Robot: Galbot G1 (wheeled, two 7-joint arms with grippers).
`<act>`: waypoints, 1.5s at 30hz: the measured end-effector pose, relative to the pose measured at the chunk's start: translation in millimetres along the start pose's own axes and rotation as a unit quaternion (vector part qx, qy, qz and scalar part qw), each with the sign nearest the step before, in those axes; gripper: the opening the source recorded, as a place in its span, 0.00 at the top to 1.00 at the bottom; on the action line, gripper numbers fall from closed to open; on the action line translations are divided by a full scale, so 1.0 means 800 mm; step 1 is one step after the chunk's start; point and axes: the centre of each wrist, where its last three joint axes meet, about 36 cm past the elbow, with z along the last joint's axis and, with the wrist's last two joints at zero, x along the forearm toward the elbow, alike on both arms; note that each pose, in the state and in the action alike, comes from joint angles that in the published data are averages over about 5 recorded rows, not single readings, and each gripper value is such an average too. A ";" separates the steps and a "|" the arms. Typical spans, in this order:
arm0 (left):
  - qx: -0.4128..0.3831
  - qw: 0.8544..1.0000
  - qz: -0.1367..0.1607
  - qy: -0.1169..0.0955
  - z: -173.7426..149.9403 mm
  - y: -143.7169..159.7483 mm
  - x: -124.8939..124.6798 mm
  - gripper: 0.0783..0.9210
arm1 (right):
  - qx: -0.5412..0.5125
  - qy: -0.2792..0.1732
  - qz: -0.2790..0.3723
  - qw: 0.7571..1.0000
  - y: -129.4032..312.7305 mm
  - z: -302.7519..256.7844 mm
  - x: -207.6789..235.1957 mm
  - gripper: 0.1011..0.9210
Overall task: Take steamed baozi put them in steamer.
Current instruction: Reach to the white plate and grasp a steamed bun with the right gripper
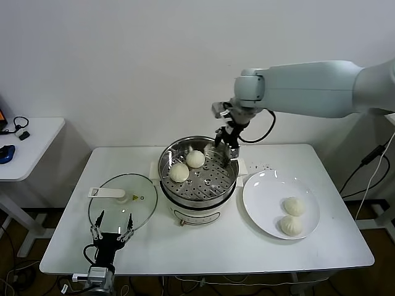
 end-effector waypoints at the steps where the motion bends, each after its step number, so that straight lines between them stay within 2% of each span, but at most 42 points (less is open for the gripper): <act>1: 0.000 1.000 0.000 0.000 0.000 0.000 0.000 0.12 | -0.004 0.001 -0.001 1.000 0.003 0.009 0.003 0.12; 11: -0.003 1.000 0.000 0.001 0.001 0.000 -0.001 0.12 | -0.036 0.006 -0.018 0.999 0.045 0.091 0.002 0.12; 21: -0.005 1.000 -0.001 0.001 0.002 0.000 -0.001 0.12 | -0.053 0.017 -0.046 0.997 0.089 0.153 -0.026 0.12; 45: -0.003 1.000 0.000 0.007 0.011 -0.003 -0.002 0.12 | -0.054 0.062 -0.095 0.992 0.149 0.209 -0.108 0.12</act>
